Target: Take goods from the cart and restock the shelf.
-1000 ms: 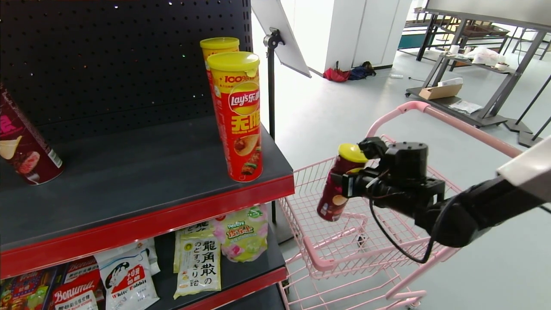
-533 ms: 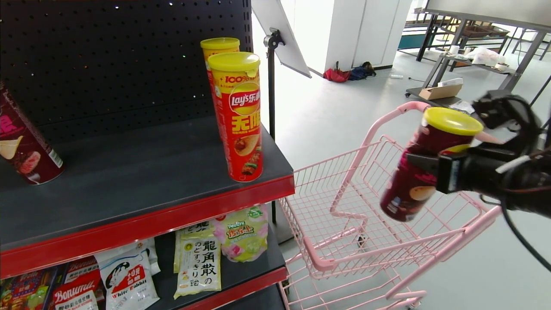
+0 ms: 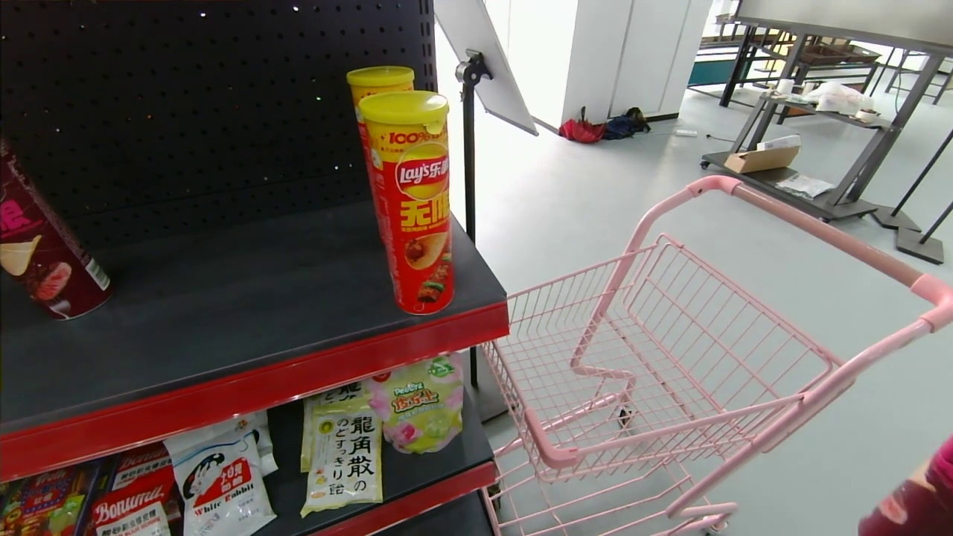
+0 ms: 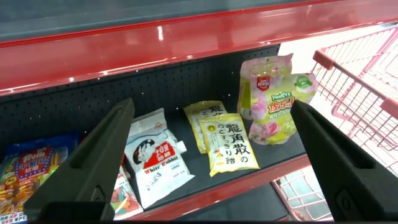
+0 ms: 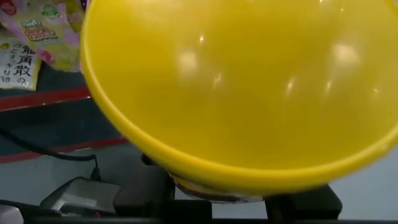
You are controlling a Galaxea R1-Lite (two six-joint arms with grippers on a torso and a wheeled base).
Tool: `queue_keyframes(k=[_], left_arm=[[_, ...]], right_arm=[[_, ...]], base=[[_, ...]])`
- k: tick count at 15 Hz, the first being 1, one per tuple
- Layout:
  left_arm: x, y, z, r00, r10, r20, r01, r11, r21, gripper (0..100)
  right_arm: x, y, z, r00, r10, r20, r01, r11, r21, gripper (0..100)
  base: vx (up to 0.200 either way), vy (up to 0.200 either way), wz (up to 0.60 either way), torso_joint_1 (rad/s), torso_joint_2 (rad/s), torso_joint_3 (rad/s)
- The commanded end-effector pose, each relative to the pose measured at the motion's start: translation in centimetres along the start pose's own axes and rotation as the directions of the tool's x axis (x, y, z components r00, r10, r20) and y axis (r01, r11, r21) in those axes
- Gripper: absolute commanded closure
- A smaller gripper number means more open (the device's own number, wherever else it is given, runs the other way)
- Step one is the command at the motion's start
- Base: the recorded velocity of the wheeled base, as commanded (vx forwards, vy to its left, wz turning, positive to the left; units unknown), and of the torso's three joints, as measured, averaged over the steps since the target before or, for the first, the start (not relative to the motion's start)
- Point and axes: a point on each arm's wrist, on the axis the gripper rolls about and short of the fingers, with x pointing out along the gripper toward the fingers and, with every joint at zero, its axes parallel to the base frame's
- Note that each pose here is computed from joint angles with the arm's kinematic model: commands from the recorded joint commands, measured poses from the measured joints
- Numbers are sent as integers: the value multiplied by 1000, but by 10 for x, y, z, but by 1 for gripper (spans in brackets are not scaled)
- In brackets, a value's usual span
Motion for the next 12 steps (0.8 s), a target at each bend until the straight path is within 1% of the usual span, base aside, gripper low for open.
queue_keyframes(k=[1, 5, 7, 12], left_arm=[[0, 0, 0, 1000, 1, -2, -1, 1000, 0, 0], [0, 0, 0, 1000, 1, -1, -1, 1000, 0, 0], [0, 0, 0, 1000, 1, -1, -1, 1000, 0, 0], [0, 0, 0, 1000, 1, -2, -1, 1000, 0, 0]], right_arm=[[-24, -3, -31, 996, -37, 78, 36, 999, 20, 100], [-23, -3, -33, 997, -37, 72, 36, 999, 19, 100], [-22, -3, -35, 997, -37, 68, 36, 999, 18, 100], [-19, -2, -41, 998, -36, 51, 36, 999, -6, 100]], base=[[0, 0, 0, 0, 0, 0], [0, 0, 0, 18, -43, -29], [0, 0, 0, 151, -415, -259], [0, 0, 0, 205, -543, -328]])
